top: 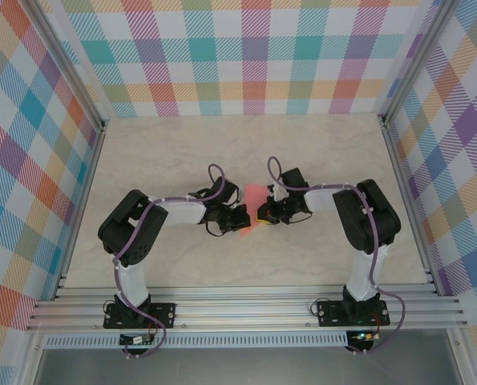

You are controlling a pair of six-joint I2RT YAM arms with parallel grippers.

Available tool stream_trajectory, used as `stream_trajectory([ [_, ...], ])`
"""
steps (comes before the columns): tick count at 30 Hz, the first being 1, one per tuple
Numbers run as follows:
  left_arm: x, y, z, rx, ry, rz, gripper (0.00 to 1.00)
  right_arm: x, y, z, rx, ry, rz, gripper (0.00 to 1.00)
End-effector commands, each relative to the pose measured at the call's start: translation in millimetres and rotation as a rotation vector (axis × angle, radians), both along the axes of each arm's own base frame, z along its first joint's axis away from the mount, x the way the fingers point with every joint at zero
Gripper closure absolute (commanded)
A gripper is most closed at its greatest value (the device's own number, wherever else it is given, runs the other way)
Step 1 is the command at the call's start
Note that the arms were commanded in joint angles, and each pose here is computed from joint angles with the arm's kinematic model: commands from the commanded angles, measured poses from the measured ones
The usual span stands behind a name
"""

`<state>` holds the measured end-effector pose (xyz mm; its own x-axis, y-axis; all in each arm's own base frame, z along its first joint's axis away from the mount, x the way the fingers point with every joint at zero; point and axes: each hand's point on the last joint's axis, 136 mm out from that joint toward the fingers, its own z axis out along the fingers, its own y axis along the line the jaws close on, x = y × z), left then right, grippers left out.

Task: Fold a paper plane with a square sheet of paper (pick it up from the middle)
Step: Third fold the triangle at the center of the table.

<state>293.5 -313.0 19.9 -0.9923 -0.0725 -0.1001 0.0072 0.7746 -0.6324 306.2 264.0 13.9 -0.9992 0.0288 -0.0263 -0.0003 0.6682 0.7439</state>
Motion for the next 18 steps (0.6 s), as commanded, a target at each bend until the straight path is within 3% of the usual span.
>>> stream_trajectory([
  [1,-17,28,-27,0.137,0.055,0.015,1.0,14,-40,-27,-0.107,-0.019,-0.111,1.0],
  [12,-23,26,-25,0.111,0.056,-0.007,1.0,50,-72,-4,-0.048,-0.136,-0.217,0.98],
  [18,-17,13,-5,0.038,0.014,-0.029,0.97,50,-68,26,-0.027,-0.131,-0.206,0.84],
])
